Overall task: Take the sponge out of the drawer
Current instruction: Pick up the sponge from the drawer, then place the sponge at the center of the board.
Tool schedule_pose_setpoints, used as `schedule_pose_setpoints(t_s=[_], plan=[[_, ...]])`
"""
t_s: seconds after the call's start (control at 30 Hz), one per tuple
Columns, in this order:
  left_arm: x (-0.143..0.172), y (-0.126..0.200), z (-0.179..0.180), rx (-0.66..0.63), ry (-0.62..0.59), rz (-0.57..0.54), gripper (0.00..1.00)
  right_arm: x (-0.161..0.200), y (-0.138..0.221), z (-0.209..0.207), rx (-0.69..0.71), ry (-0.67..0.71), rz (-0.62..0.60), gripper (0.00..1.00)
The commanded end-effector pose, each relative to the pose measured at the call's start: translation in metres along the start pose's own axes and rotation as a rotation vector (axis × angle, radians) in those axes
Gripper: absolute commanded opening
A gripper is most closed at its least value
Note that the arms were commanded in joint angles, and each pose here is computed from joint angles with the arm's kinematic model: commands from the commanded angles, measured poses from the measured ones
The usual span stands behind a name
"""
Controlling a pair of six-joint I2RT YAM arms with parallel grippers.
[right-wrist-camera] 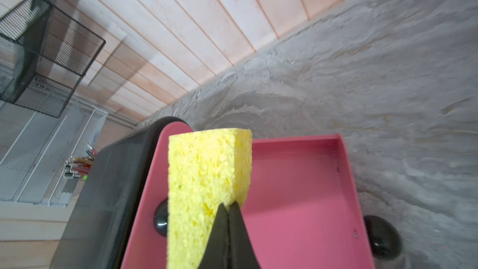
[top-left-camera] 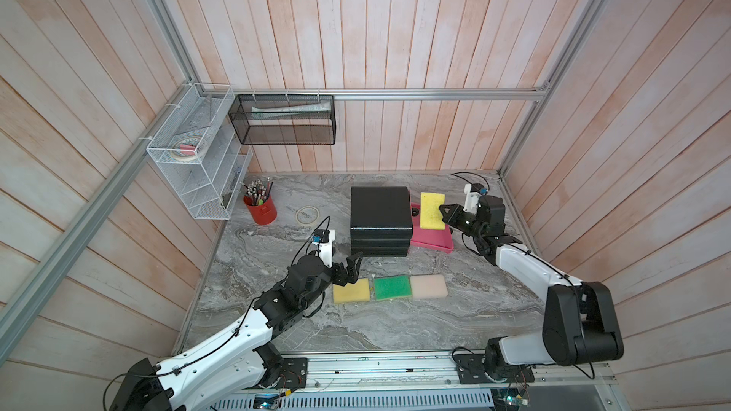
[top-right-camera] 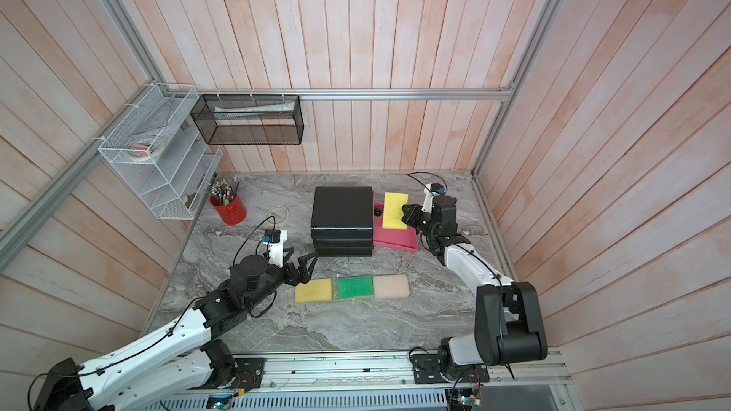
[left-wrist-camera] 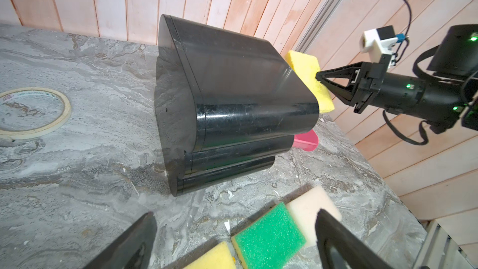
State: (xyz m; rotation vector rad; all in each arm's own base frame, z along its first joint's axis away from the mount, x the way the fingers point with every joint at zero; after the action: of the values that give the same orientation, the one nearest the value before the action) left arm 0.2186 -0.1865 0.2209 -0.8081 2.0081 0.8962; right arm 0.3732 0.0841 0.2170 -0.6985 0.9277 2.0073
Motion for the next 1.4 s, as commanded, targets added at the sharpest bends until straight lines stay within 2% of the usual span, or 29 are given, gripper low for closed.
schedule_pose_setpoints(t_s=[0.0, 0.13, 0.23, 0.33, 0.47, 0.63, 0.77, 0.87, 1.07, 1.37], plan=[[0.001, 0.001, -0.007, 0.074, -0.014, -0.012, 0.98, -0.004, 0.021, -0.014, 0.122, -0.038, -0.067, 0.00], [0.001, 0.000, -0.022, 0.212, -0.020, -0.038, 0.98, -0.017, 0.050, 0.002, 0.075, -0.074, -0.173, 0.00], [-0.002, -0.001, -0.036, 0.324, -0.019, -0.067, 0.99, -0.023, 0.074, 0.020, -0.024, -0.167, -0.288, 0.00], [-0.008, -0.006, -0.050, 0.411, -0.030, -0.088, 0.98, -0.015, 0.086, 0.039, -0.153, -0.280, -0.365, 0.00], [-0.015, -0.014, -0.066, 0.510, -0.047, -0.121, 0.99, 0.001, 0.091, 0.067, -0.264, -0.383, -0.409, 0.00], [-0.013, -0.026, -0.080, 0.605, -0.062, -0.120, 1.00, 0.018, 0.090, 0.093, -0.379, -0.492, -0.414, 0.00], [-0.013, -0.035, -0.084, 0.618, -0.062, -0.156, 1.00, 0.031, 0.088, 0.106, -0.451, -0.573, -0.393, 0.00], [-0.013, -0.043, -0.081, 0.594, -0.062, -0.183, 1.00, 0.037, 0.085, 0.113, -0.466, -0.598, -0.386, 0.00], [-0.019, -0.046, -0.087, 0.636, -0.048, -0.272, 0.99, 0.045, 0.078, 0.133, -0.534, -0.626, -0.357, 0.00], [-0.027, -0.052, -0.088, 0.670, 0.036, -0.362, 0.99, 0.067, 0.072, 0.162, -0.614, -0.642, -0.314, 0.00]])
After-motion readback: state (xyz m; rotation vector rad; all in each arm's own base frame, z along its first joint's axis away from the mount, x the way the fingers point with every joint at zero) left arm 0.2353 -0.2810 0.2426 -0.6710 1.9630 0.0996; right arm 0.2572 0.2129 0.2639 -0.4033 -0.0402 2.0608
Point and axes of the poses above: each gripper's point midway between its finger pads, its own y axis back along the fingers, its own z axis along the line the jaws close on, x = y × z, the point moved 5 cm from there along y, back along the fingers, and after that the axes turned 5 degrees about y, right-handed, at the moved point
